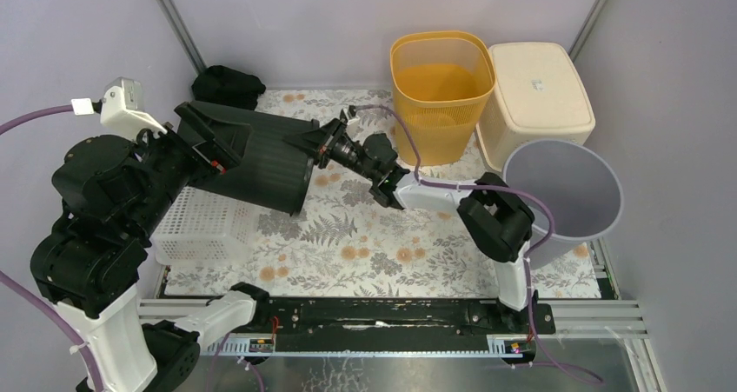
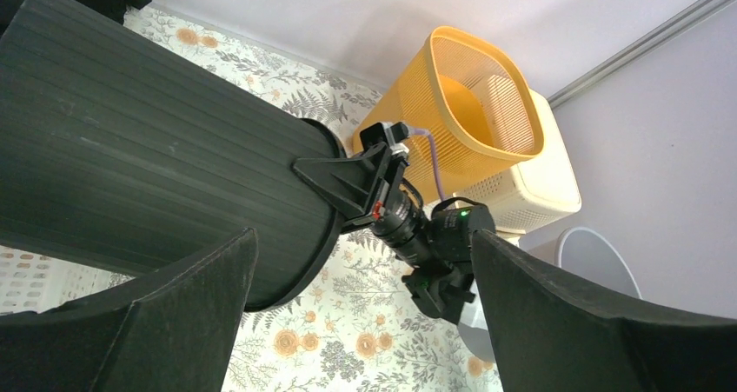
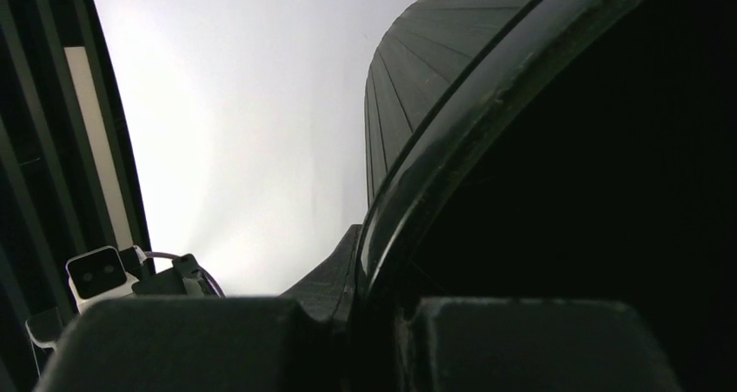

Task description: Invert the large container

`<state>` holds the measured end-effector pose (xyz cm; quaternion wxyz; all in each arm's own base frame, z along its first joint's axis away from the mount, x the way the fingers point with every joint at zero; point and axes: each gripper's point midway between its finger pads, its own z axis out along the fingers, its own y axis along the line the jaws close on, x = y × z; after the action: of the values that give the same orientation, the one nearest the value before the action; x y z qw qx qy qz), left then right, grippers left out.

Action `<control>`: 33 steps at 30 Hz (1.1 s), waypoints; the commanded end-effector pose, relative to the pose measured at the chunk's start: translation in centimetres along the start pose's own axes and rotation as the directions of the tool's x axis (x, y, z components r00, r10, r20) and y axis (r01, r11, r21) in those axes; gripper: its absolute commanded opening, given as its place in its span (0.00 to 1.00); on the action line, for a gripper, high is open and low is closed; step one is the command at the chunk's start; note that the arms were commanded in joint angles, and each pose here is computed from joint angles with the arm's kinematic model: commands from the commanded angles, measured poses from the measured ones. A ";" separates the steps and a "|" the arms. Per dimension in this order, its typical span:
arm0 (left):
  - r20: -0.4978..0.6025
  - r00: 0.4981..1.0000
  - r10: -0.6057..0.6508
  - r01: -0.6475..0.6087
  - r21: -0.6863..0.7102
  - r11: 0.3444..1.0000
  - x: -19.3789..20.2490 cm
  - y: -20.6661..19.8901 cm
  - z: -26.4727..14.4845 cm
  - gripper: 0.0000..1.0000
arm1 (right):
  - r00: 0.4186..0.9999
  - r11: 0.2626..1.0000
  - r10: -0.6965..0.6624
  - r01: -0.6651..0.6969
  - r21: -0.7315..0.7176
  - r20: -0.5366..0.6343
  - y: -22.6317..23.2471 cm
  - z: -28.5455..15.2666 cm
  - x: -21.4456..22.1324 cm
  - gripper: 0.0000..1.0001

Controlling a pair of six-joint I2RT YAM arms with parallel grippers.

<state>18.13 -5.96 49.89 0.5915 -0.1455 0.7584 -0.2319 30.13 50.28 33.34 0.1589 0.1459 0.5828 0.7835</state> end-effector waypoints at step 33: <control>-0.004 1.000 0.003 -0.003 0.013 1.000 0.2 -0.2 1.0 1.00 | 1.000 0.995 -0.023 0.025 0.093 -0.021 -8.0 -7.6 3.4 0.36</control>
<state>18.63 -6.17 48.85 0.5800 -0.1454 0.7688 -0.2265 25.29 48.33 22.73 0.1296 0.1644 0.6169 0.7587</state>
